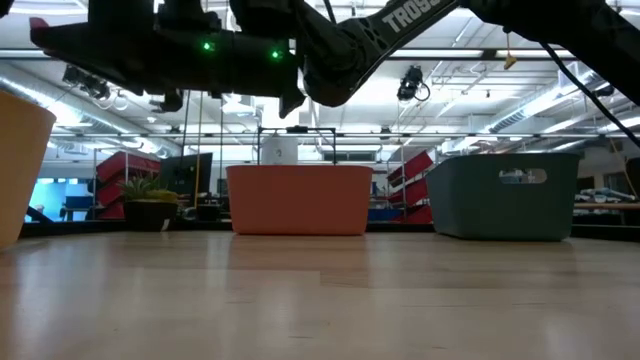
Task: Sort candy
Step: Put the pink candy into the yellow bin
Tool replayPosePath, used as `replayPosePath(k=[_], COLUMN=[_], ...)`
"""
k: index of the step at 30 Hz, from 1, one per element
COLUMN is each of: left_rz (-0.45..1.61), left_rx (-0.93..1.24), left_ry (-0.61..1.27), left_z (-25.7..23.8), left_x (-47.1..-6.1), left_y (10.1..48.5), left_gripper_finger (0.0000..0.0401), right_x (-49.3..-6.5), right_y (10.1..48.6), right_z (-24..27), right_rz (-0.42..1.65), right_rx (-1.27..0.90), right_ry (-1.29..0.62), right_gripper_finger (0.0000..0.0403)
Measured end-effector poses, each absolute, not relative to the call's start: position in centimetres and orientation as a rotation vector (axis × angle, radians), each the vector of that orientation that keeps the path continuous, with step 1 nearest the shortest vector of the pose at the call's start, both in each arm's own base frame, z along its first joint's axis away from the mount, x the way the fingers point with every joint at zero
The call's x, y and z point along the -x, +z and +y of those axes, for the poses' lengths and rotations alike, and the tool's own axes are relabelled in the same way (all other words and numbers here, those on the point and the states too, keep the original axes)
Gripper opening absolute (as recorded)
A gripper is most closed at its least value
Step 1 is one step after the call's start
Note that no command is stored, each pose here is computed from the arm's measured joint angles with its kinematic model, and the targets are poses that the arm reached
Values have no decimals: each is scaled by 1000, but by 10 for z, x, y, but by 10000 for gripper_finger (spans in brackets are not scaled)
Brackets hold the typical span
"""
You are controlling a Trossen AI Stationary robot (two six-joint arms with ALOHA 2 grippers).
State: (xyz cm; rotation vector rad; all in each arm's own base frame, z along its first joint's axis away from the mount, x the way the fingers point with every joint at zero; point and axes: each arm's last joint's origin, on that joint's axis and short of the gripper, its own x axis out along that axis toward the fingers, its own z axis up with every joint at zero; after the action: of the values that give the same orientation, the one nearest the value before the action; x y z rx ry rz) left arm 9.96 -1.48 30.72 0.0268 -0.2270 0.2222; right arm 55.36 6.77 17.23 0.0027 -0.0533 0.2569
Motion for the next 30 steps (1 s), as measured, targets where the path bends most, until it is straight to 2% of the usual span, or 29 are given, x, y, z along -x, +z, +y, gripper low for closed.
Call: replayPosePath(k=[10, 18, 25, 30], left_rz=[-243, -237, -167, -40], left_rx=[-20, -22, 34, 85], left_ry=[223, 223, 208, 36], left_z=[-15, -15, -15, -19], left_x=[-99, -99, -101, -98], left_y=[309, 308, 300, 295], left_gripper_finger=[67, 67, 67, 67], right_x=[-553, -553, -553, -551], right_y=[171, 167, 162, 156], right_z=[77, 74, 75, 83], right_rz=[-32, 24, 81, 128], right_rx=[-39, -232, -232, -161], right_ry=[238, 212, 233, 247], right_gripper_finger=[28, 28, 28, 28])
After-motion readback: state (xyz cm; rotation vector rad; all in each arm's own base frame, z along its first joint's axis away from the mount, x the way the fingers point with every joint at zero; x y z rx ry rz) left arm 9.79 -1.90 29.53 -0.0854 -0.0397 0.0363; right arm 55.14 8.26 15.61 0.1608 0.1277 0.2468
